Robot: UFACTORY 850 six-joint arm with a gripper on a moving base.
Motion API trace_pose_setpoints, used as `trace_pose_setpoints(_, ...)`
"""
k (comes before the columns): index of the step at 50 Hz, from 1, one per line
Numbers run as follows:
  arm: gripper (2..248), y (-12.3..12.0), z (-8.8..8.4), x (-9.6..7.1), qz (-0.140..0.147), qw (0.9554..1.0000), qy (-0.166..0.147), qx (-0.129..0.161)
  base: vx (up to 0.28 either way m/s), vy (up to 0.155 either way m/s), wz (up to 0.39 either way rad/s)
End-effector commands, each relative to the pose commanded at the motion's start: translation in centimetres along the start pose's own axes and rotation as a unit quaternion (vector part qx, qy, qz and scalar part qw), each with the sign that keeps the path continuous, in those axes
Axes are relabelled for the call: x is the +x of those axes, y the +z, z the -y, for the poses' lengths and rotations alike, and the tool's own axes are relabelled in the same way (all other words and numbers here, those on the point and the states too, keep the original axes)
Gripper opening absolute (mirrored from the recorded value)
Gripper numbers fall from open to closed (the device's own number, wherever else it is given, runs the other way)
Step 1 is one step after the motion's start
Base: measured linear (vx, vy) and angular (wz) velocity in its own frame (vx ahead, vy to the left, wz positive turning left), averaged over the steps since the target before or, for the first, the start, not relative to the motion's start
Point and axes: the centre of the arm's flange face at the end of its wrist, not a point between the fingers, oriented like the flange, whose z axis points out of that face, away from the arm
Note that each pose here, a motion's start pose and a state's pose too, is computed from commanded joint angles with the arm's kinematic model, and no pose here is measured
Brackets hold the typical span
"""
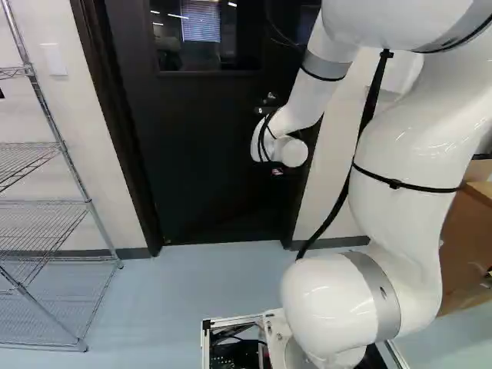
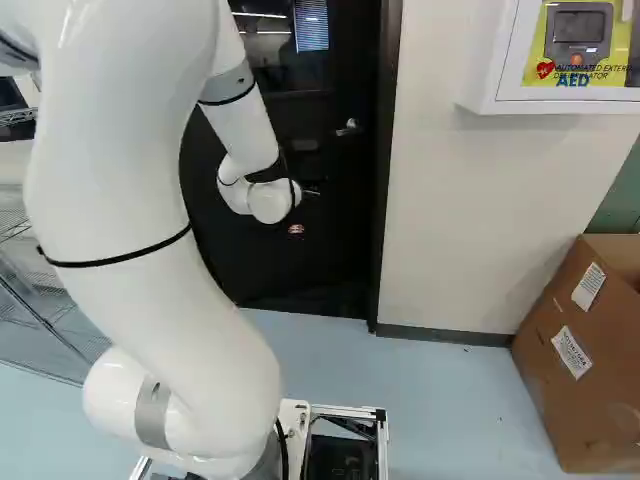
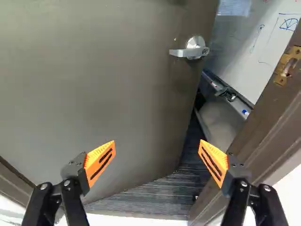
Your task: Open the door and move inside
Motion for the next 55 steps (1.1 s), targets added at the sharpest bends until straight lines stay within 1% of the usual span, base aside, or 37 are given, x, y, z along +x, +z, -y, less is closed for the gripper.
trace_pose_setpoints(42, 247, -8.5, 0.0, -2.2, 0.003, 1.0, 0.0, -0.001, 0.0, 0.0, 0.0)
trace_pose_setpoints(49, 247, -9.6, 0.0, -2.6, 0.003, 1.0, 0.0, -0.001, 0.0, 0.0, 0.0)
trace_pose_setpoints(55, 247, -10.0, 0.1, -2.7, 0.002, 1.0, 0.0, 0.0, 0.0, 0.0, 0.0)
